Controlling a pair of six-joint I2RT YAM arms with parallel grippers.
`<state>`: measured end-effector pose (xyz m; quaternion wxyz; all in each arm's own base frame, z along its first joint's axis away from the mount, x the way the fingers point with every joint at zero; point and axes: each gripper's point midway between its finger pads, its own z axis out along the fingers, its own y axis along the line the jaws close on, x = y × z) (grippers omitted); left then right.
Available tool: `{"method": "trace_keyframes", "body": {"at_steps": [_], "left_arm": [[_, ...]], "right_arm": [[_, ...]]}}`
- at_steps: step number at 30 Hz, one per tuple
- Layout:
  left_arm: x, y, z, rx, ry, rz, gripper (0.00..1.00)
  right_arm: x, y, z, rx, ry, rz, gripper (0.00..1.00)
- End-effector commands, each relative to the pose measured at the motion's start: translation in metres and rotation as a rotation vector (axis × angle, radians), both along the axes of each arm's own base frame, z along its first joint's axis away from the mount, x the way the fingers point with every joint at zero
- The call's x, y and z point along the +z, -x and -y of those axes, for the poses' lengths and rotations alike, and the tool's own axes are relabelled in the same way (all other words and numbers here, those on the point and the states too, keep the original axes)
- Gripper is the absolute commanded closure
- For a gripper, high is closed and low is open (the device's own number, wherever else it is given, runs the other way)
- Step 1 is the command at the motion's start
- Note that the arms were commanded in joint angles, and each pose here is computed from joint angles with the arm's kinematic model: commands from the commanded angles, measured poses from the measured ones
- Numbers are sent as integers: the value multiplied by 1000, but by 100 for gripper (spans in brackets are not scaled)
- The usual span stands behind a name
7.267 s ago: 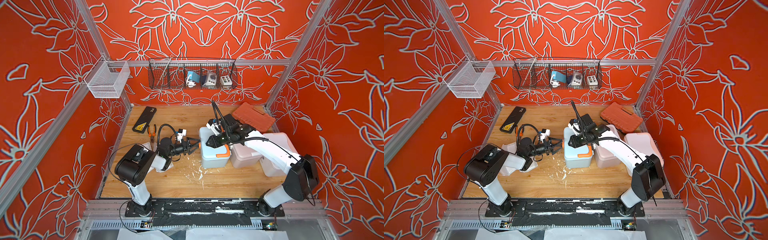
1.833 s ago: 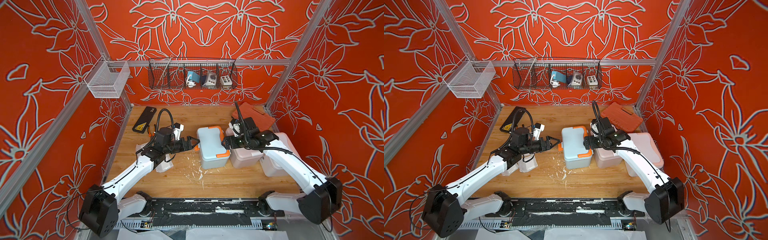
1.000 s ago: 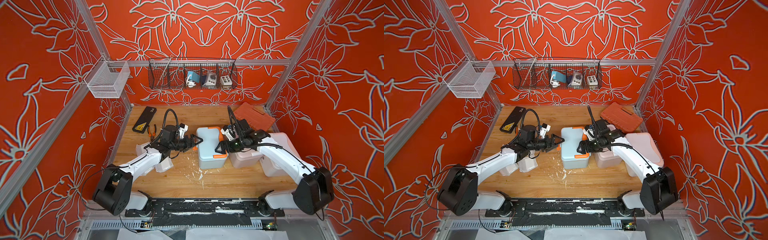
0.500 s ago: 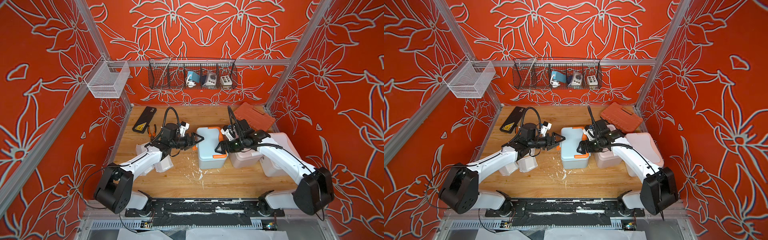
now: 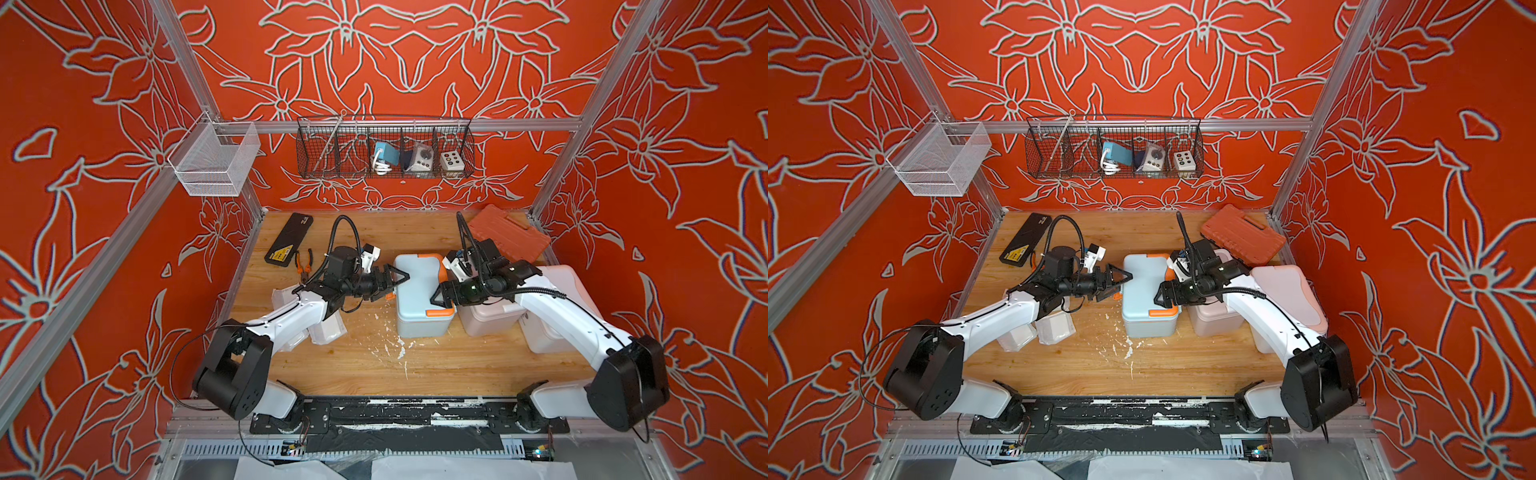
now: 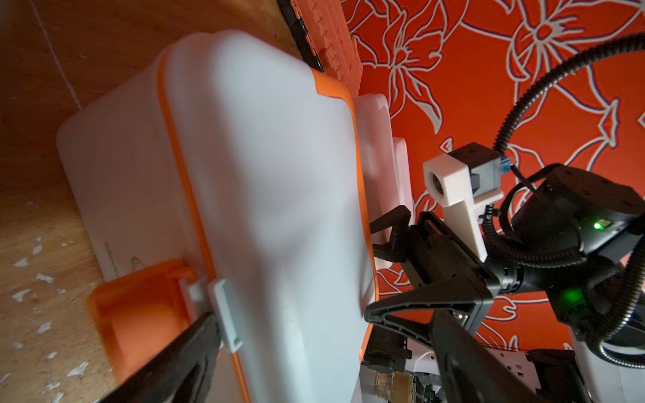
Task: Open first aid kits and take out gauze
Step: Open the lid of the first aid kit.
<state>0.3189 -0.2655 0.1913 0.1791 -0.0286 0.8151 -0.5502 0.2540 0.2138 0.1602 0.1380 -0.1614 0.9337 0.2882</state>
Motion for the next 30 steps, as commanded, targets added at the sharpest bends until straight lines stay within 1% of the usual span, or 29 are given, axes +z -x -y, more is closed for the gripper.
{"method": "trace_keyframes", "body": {"at_steps": [1,9,11,12,14,17,19,23,30], "left_arm": [[15,6,12,-59,82,-11,7],[54,13,15,-92,181,40,6],[60,14,15,-93,190,46,6],[62,14,15,-93,193,47,6],[67,15,14,-91,197,55,6],[76,15,13,-84,200,73,6],[84,15,13,-82,202,89,6],[102,14,20,-92,207,122,6],[133,16,55,-149,190,181,6]], "right_arm": [[3,5,-5,20,-37,-5,15],[14,7,-16,44,-105,-1,15],[14,7,-14,35,-93,4,15],[14,5,-9,16,-63,17,15],[13,-1,6,-42,20,50,13],[28,-7,27,-113,102,126,9],[43,-9,36,-152,108,187,7],[69,-7,43,-192,80,281,5],[96,0,57,-242,55,379,5]]}}
